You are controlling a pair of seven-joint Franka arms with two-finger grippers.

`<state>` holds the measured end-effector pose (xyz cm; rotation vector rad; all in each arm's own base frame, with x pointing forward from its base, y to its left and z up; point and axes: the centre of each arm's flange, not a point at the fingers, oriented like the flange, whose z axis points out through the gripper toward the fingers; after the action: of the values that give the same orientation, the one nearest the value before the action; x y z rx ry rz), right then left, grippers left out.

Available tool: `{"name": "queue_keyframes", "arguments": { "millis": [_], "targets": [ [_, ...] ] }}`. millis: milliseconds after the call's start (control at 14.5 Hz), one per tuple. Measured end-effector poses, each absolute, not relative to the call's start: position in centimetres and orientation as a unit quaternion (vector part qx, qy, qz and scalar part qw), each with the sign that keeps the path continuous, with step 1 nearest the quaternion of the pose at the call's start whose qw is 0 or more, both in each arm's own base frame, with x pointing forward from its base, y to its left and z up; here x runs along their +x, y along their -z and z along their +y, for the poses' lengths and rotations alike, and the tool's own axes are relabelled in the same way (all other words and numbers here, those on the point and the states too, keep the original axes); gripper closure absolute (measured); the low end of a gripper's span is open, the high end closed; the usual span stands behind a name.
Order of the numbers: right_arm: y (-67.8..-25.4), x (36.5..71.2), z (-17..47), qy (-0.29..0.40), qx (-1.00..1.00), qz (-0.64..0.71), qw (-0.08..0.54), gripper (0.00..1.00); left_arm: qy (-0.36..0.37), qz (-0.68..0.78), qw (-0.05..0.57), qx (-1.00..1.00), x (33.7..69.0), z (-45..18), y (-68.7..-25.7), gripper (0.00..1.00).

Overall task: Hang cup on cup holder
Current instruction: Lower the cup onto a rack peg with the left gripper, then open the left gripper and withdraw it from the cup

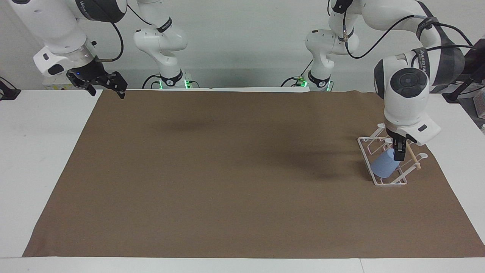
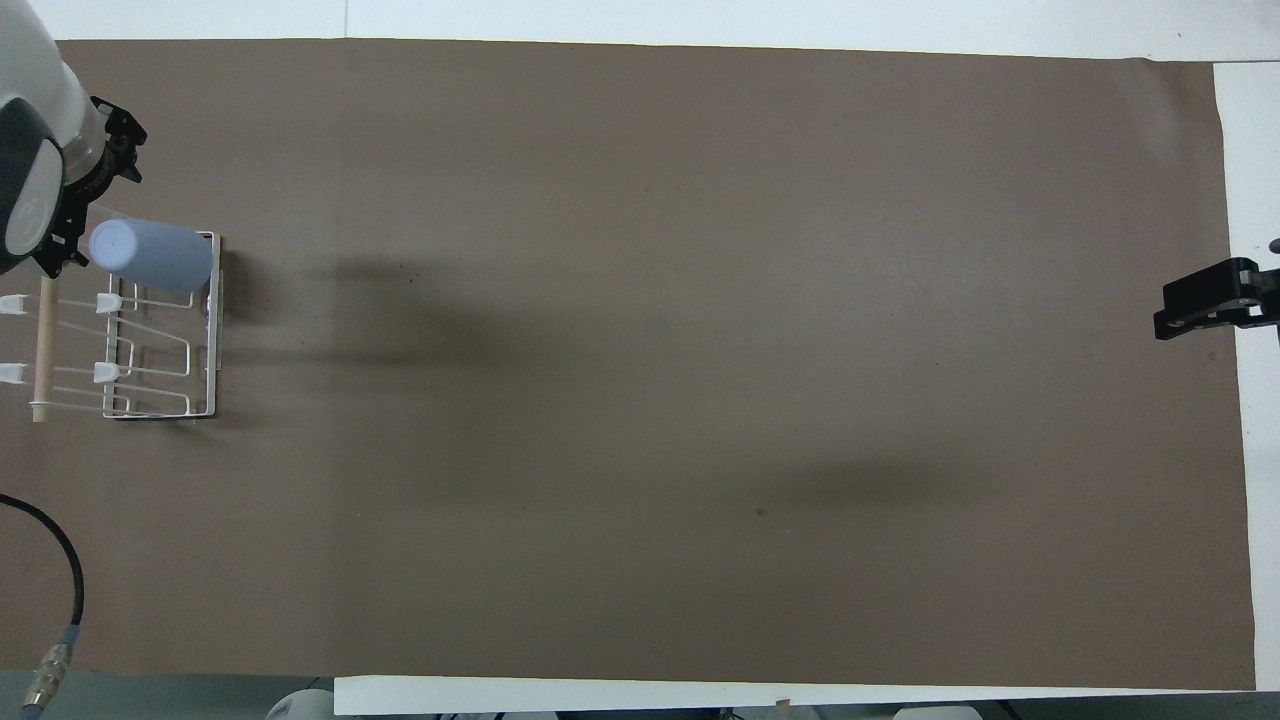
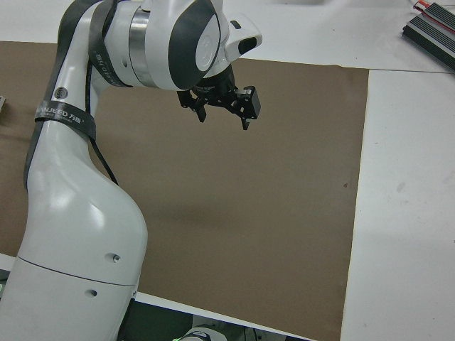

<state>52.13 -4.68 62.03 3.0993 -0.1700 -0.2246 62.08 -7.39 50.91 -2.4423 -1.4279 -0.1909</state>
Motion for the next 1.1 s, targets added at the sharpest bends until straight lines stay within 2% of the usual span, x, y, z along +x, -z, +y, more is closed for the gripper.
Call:
{"name": "queue_keyframes", "arguments": {
  "millis": [206,481,894,1101],
  "targets": [
    [-62.0,52.1,-4.7,0.072,0.996,-0.055,0.015,0.00,0.007,-0.450,0.104,-0.887,61.4,-6.3,-51.7,0.00],
    [-62.0,52.1,-4.7,0.072,0.996,-0.055,0.015,0.00,-0.052,-0.318,0.075,-0.943,60.3,-4.4,-52.4,0.00],
    [-62.0,52.1,-4.7,0.072,0.996,-0.055,0.015,0.00,-0.067,-0.065,0.031,-0.995,59.1,-3.1,-54.8,0.00],
    [-62.0,52.1,-4.7,0.072,0.996,-0.055,0.015,0.00,-0.063,-0.004,0.023,-0.998,58.8,-2.7,-55.6,0.00]
  ]
}}
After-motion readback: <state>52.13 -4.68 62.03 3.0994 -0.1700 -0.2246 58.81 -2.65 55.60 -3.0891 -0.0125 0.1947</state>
